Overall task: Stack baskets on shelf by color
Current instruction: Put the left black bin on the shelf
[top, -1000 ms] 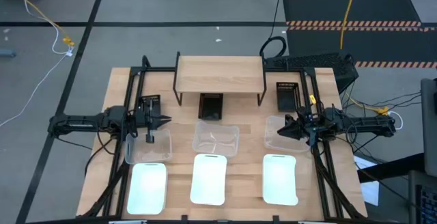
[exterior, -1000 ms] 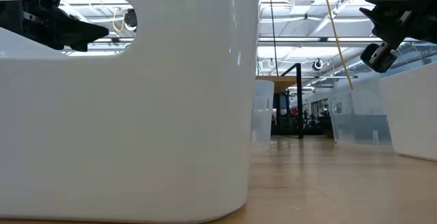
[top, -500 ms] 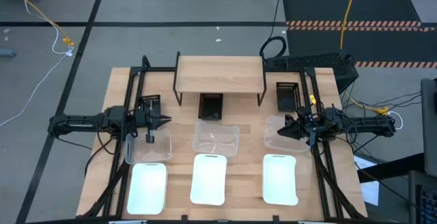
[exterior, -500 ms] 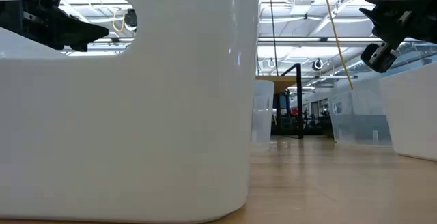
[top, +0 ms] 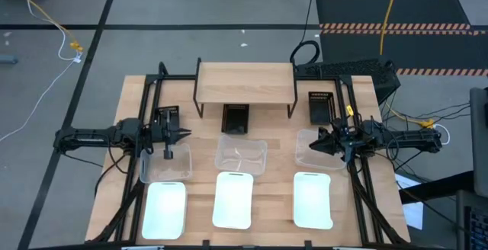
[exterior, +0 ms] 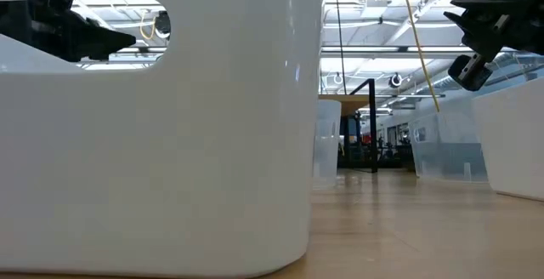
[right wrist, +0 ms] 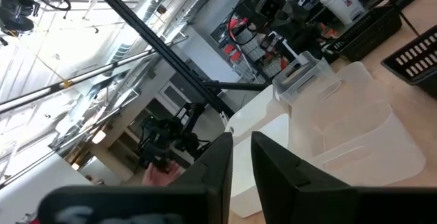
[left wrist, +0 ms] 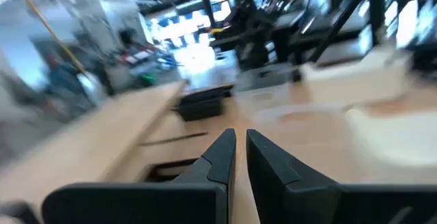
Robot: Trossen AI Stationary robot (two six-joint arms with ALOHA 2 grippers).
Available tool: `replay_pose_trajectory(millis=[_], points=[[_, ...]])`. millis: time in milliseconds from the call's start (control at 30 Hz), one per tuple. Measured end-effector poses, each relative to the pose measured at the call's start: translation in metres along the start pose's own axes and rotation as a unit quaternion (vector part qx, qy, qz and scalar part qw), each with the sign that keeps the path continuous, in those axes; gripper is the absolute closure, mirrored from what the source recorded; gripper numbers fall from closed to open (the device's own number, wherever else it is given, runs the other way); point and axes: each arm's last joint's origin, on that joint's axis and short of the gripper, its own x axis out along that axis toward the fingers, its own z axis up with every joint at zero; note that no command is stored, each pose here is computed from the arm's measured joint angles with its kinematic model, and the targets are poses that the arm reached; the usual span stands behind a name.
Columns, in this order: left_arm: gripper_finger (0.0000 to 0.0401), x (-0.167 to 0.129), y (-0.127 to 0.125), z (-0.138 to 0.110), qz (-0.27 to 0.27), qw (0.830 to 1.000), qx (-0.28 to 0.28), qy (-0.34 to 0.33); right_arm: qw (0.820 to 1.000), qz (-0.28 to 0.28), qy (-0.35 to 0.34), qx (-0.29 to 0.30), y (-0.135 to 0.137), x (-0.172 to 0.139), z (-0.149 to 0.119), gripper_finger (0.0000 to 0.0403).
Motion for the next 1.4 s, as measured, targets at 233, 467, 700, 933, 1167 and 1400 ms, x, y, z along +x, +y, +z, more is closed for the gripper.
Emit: replay_pose_trajectory(millis=[233, 467, 700, 933, 1167, 1400], points=[[0.0361, 0.0, 0.004, 0.006, 0.033, 0.998, 0.042, -0.027, 0.998, -0.012, -0.033, -0.054, 0.001, 0.0, 0.003, 0.0355], [0.0361, 0.0, 0.004, 0.008, 0.036, 0.998, 0.034, -0.037, 0.989, -0.055, -0.095, -0.1, 0.001, -0.001, 0.009, 0.0355], [0.0361, -0.006, 0.012, 0.031, 0.064, 0.982, -0.076, -0.163, 0.974, -0.075, -0.167, -0.134, 0.005, -0.003, 0.017, 0.0355], [0.0361, -0.007, 0.014, 0.032, 0.085, 0.971, -0.144, -0.168, 0.959, -0.109, -0.187, -0.184, 0.005, -0.003, 0.02, 0.0355], [0.0361, -0.007, 0.025, 0.029, 0.191, 0.955, -0.194, 0.12, 0.933, -0.16, -0.205, -0.25, 0.003, 0.001, 0.023, 0.0355], [0.0343, 0.004, 0.03, 0.052, 0.159, 0.906, -0.291, 0.262, 0.907, -0.245, -0.217, -0.265, -0.004, 0.005, 0.023, 0.0355]])
